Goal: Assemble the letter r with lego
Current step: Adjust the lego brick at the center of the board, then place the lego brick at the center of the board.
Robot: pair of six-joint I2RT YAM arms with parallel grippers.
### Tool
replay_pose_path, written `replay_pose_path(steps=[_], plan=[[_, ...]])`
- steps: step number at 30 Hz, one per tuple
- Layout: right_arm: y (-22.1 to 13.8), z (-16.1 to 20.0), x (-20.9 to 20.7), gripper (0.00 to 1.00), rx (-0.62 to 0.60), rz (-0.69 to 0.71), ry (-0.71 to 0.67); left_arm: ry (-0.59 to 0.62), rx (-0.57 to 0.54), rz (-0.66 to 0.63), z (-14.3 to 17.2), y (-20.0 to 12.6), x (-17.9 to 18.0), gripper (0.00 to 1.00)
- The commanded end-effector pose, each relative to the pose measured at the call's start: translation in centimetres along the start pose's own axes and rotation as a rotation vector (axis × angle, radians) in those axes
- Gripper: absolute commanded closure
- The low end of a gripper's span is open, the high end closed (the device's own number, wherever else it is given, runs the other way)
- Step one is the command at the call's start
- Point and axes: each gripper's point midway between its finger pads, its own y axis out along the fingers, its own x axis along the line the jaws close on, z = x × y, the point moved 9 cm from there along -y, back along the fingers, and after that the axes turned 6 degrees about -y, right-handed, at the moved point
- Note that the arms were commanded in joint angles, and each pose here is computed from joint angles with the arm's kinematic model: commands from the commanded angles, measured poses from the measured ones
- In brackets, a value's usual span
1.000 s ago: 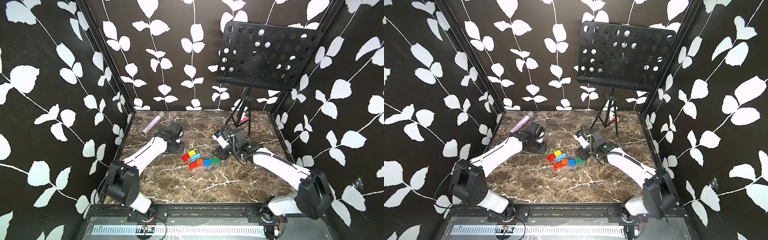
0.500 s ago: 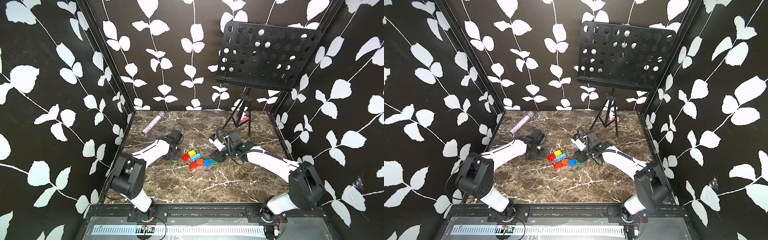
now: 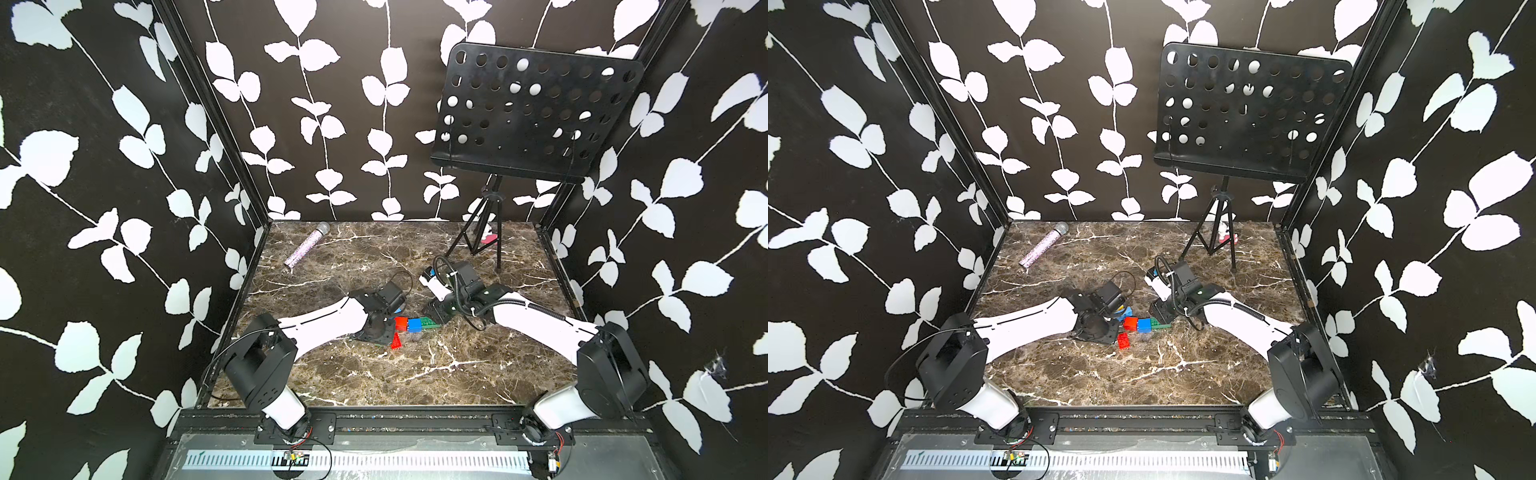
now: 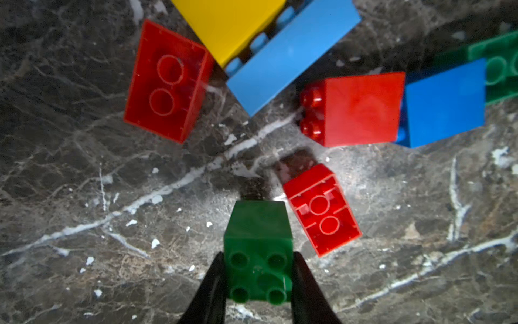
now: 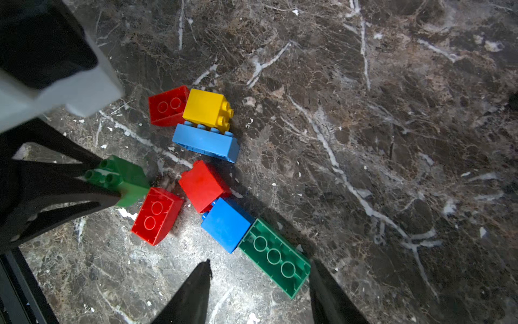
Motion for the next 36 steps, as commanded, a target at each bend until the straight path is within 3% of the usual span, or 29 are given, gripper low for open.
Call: replay_pose_path(steps=[1, 5, 14, 20, 27, 36], plan=[[-0.5, 0.2, 0.1, 0.44, -0.013, 0.027, -0.002, -0.008, 0.009, 0.019, -0.4, -0.8, -1.1, 0.93], [-0.4, 0.3, 0.0, 0.44, -0.004, 0.035, -0.002, 0.007, 0.009, 0.119, -1.4, -0.1, -3.1, 0.92], [-0.7, 1.0, 0.2, 0.44, 0.005, 0.036, 0.003, 0.092, -0.033, -0.083, -2.7, -0.9, -1.9, 0.93], [-0.5, 1.0, 0.2, 0.44, 0.005, 0.025, 0.008, 0.061, -0.118, -0.050, -2.4, -3.6, -0.2, 0.87], [0.3, 0.2, 0.4, 0.44, 0.008, -0.028, -0.008, 0.052, 0.002, -0.043, -1.9, -0.7, -0.7, 0.90], [1.9, 0.1, 2.0, 0.45, 0.082, -0.082, -0.120, 0.014, 0.023, -0.039, -1.9, 2.1, -1.2, 0.88]])
